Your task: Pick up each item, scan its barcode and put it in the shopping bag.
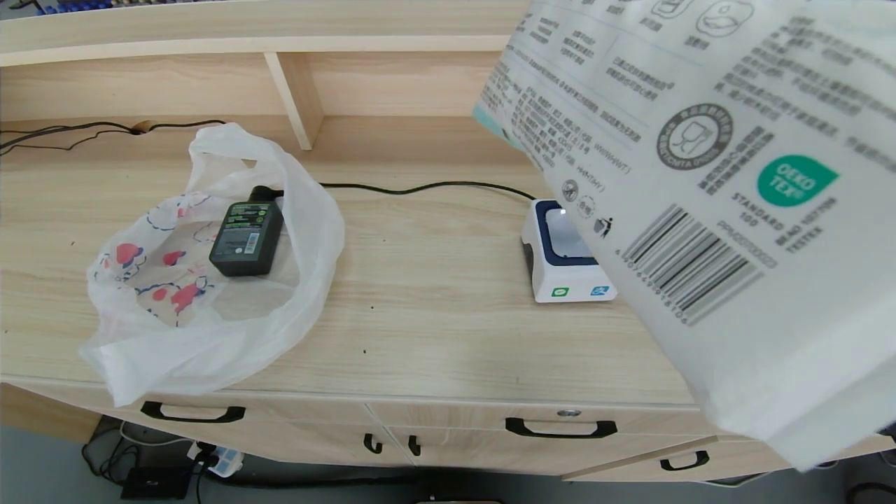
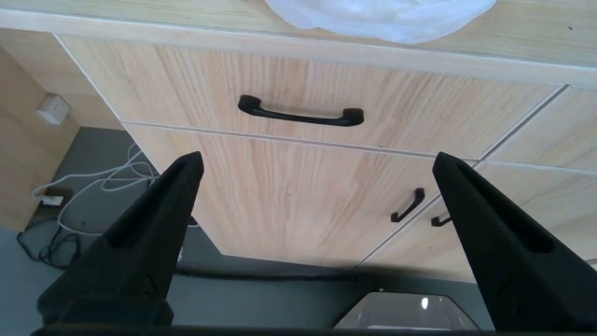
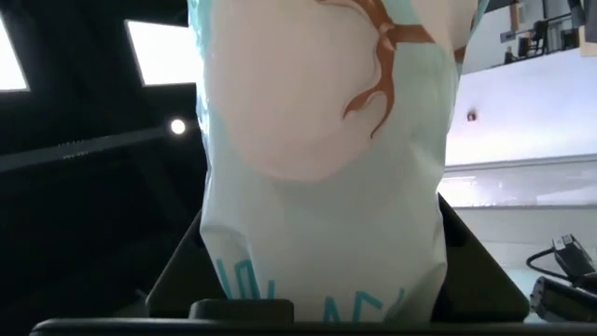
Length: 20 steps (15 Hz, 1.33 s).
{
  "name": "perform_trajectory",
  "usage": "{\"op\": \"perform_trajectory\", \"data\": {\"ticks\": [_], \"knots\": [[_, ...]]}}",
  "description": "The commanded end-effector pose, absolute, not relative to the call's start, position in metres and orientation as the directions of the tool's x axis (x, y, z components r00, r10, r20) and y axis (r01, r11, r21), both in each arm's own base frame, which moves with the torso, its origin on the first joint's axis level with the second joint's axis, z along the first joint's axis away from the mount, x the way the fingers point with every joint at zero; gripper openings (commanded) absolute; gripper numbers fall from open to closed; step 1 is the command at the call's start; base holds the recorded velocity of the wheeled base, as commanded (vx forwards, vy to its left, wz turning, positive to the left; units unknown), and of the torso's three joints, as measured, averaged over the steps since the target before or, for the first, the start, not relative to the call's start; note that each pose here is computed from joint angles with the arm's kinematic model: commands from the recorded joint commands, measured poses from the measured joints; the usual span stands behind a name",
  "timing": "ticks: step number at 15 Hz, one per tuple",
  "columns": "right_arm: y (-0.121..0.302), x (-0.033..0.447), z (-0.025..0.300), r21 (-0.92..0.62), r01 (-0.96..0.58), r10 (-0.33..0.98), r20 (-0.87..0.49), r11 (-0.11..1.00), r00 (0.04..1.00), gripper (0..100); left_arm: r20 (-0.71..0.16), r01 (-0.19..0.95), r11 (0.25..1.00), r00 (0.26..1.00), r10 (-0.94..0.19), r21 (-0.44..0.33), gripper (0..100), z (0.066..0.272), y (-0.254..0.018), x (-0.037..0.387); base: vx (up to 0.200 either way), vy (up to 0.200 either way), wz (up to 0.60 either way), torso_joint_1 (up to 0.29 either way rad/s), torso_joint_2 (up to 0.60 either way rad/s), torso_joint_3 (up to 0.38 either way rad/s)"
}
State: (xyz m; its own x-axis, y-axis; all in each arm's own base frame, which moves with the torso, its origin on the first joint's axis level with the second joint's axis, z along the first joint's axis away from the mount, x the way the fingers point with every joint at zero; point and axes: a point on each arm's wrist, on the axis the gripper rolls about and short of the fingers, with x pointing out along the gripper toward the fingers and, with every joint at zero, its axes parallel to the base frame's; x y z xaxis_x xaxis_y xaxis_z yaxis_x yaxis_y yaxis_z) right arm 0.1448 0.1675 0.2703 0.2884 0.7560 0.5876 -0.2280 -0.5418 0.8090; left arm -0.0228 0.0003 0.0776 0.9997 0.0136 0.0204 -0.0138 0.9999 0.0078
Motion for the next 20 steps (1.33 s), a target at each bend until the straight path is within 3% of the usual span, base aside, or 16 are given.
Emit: {"op": "perform_trajectory", "data": {"ticks": [1, 4, 6, 8, 9, 11, 14, 16, 20], "knots": [[0.167, 0.147, 0.274, 0.778, -0.432, 0.765, 0.590, -0.455, 0.258, 0, 0.021, -0.014, 1.000, 1.000, 0.014, 0.007, 100, 0.078, 0.000, -0.023, 0.000, 0.000, 0.00, 0.000, 0.00, 0.000], [0.138, 0.178, 0.284, 0.540, -0.828, 0.814, 0.543, -0.153, 0.204, 0, 0.021, -0.014, 1.000, 1.000, 0.014, 0.009, 100, 0.078, 0.000, -0.023, 0.000, 0.000, 0.00, 0.000, 0.00, 0.000], [0.124, 0.188, 0.296, 0.483, -0.876, 0.827, 0.490, 0.006, 0.276, 0, 0.021, -0.014, 1.000, 1.000, 0.014, 0.007, 100, 0.078, 0.000, -0.023, 0.000, 0.000, 0.00, 0.000, 0.00, 0.000], [0.104, 0.201, 0.315, 0.289, -0.927, 0.867, 0.365, 0.240, 0.338, 0, 0.021, -0.014, 1.000, 1.000, 0.014, 0.007, 100, 0.078, 0.000, -0.023, 0.000, 0.000, 0.00, 0.000, 0.00, 0.000], [0.103, 0.209, 0.322, 0.157, -0.927, 0.868, 0.328, 0.340, 0.374, 0, 0.021, -0.014, 1.000, 1.000, 0.014, 0.009, 100, 0.078, 0.000, -0.023, 0.000, 0.000, 0.00, 0.000, 0.00, 0.000], [0.100, 0.218, 0.325, -0.094, -0.805, 0.802, 0.210, 0.585, 0.559, 0, 0.021, -0.014, 1.000, 1.000, 0.014, 0.007, 100, 0.078, 0.000, -0.023, 0.000, 0.000, 0.00, 0.000, 0.00, 0.000], [0.110, 0.222, 0.329, -0.285, -0.470, 0.523, 0.152, 0.835, 0.838, 0, 0.021, -0.014, 1.000, 1.000, 0.014, 0.009, 100, 0.078, 0.000, -0.023, 0.000, 0.000, 0.00, 0.000, 0.00, 0.000], [0.123, 0.224, 0.322, -0.295, -0.402, 0.451, 0.122, 0.867, 0.884, 0, 0.021, -0.014, 1.000, 1.000, 0.014, 0.009, 100, 0.078, 0.000, -0.023, 0.000, 0.000, 0.00, 0.000, 0.00, 0.000], [0.166, 0.247, 0.300, -0.317, -0.461, 0.499, 0.046, 0.829, 0.865, 0, 0.021, -0.014, 1.000, 1.000, 0.014, 0.007, 100, 0.078, 0.000, -0.023, 0.000, 0.000, 0.00, 0.000, 0.00, 0.000]]}}
